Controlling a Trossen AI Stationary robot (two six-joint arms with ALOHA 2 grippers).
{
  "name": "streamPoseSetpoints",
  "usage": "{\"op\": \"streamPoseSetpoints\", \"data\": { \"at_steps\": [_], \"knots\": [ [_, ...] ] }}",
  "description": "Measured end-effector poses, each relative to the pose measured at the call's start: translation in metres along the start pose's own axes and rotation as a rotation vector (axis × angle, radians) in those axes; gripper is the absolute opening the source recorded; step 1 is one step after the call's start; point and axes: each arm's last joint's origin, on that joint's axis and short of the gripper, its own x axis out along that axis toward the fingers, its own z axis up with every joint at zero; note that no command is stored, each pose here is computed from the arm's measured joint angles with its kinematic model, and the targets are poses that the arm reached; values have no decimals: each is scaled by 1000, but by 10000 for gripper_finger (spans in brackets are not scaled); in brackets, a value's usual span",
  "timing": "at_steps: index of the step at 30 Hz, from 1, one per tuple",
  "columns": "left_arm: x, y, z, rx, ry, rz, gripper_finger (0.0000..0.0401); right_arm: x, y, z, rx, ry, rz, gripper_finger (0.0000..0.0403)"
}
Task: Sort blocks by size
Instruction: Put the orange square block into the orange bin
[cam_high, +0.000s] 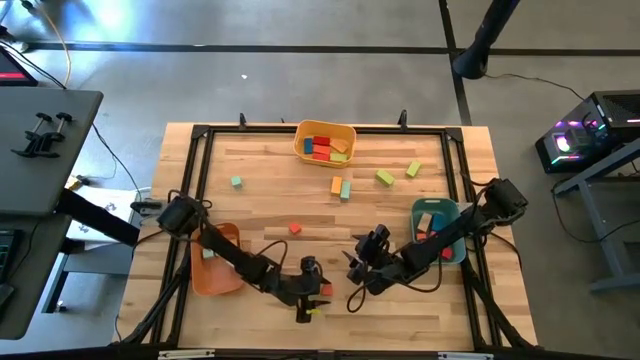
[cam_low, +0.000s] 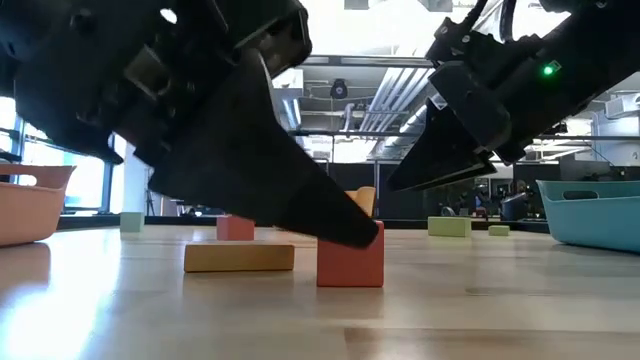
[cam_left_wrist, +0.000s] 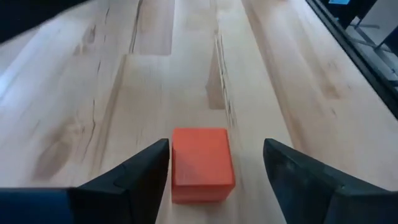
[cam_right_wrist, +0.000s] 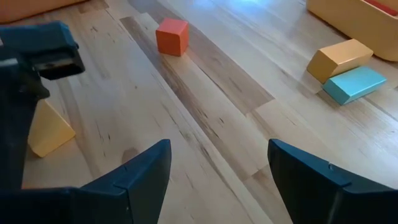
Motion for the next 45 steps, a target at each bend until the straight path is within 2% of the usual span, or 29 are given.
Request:
{"op": "streamPoseSetpoints", "data": {
  "at_steps": [8,15,21,24,27,31,33,38,42,45],
  "knots": [
    [2,1,-1,-11,-9,-1,188,0,0,0,4,-3,2,263],
    [2,1,0,7,-13,-3,96,0,0,0,3,-3,2,263],
    [0,1,4,11,-17,-7,90,0,0,0,3,-3,1,263],
    [-15,-3,22,35,-53,-25,90,-1,1,0,1,-3,3,263],
    [-44,-10,44,114,-63,-8,90,-2,2,-1,-2,-4,8,263],
    [-97,-11,58,174,36,130,90,-4,3,-2,-9,-7,9,263],
    [-124,-8,56,127,133,190,90,-4,3,-2,-10,-7,9,263],
    [-183,2,33,-147,407,332,93,-5,3,-3,-10,-7,10,263],
    [-210,-2,12,-332,629,429,96,-5,3,-2,-7,-9,12,263],
    [-221,-7,1,-417,693,499,104,-5,4,-2,-5,-10,13,263]
  ]
}}
